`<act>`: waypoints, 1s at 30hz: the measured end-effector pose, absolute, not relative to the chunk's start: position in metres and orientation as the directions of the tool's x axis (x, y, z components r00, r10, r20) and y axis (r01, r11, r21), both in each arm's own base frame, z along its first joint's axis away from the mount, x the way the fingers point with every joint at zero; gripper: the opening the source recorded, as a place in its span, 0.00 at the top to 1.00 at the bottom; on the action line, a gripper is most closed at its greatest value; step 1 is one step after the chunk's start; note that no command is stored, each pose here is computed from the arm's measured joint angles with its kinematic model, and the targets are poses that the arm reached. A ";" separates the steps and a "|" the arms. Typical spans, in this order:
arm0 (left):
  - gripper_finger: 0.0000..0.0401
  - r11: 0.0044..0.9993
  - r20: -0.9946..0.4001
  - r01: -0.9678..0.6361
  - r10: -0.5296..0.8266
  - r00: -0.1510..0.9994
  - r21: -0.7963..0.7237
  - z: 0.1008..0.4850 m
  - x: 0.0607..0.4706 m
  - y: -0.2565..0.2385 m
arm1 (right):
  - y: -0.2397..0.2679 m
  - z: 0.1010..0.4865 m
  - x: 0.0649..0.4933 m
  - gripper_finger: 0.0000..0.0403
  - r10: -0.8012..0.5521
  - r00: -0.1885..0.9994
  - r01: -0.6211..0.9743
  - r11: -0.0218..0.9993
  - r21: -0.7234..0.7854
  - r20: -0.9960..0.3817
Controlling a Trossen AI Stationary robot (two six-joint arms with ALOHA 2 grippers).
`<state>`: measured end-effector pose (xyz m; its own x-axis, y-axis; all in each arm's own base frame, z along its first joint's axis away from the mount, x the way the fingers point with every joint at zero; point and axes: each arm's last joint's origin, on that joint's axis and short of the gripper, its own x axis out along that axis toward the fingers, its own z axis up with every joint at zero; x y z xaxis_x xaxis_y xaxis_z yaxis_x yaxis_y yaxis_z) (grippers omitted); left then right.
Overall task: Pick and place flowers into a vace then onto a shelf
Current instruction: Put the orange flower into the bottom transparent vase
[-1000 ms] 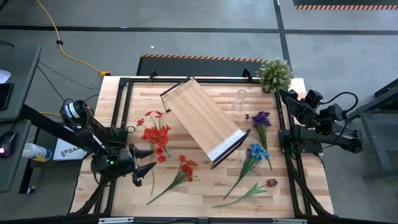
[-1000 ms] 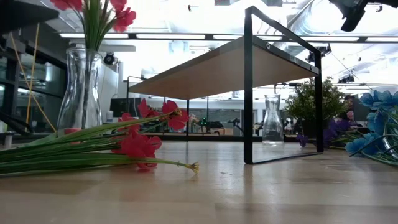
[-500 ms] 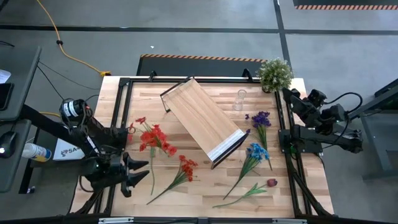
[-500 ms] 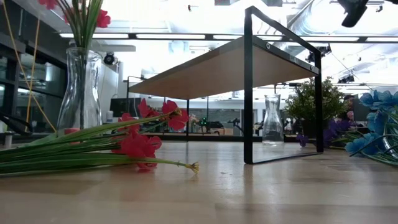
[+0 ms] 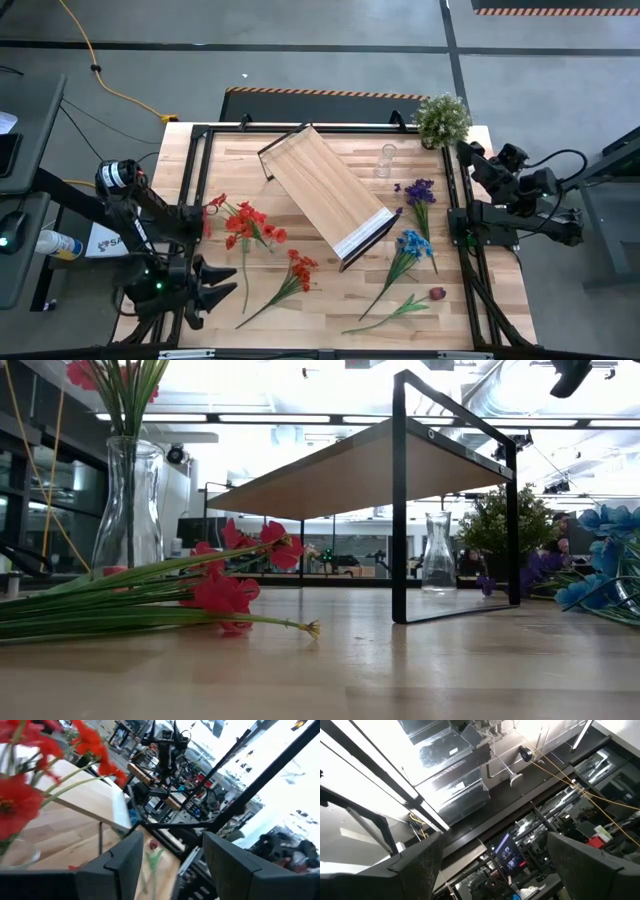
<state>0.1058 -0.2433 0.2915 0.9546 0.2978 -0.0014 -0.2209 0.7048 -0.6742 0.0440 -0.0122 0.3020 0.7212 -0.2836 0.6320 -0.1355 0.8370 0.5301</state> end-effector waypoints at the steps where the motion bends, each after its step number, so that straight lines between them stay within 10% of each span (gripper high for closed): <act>1: 0.41 0.697 -0.001 -0.218 0.297 0.955 -0.683 0.297 0.106 -0.245 | -0.012 0.302 0.044 0.15 -0.283 0.720 -0.137 0.837 0.530 0.634; 30: 0.40 0.796 0.000 -0.247 0.297 0.955 -0.553 0.458 0.114 -0.271 | -0.010 0.304 0.043 0.15 -0.222 0.718 -0.209 0.835 0.508 0.660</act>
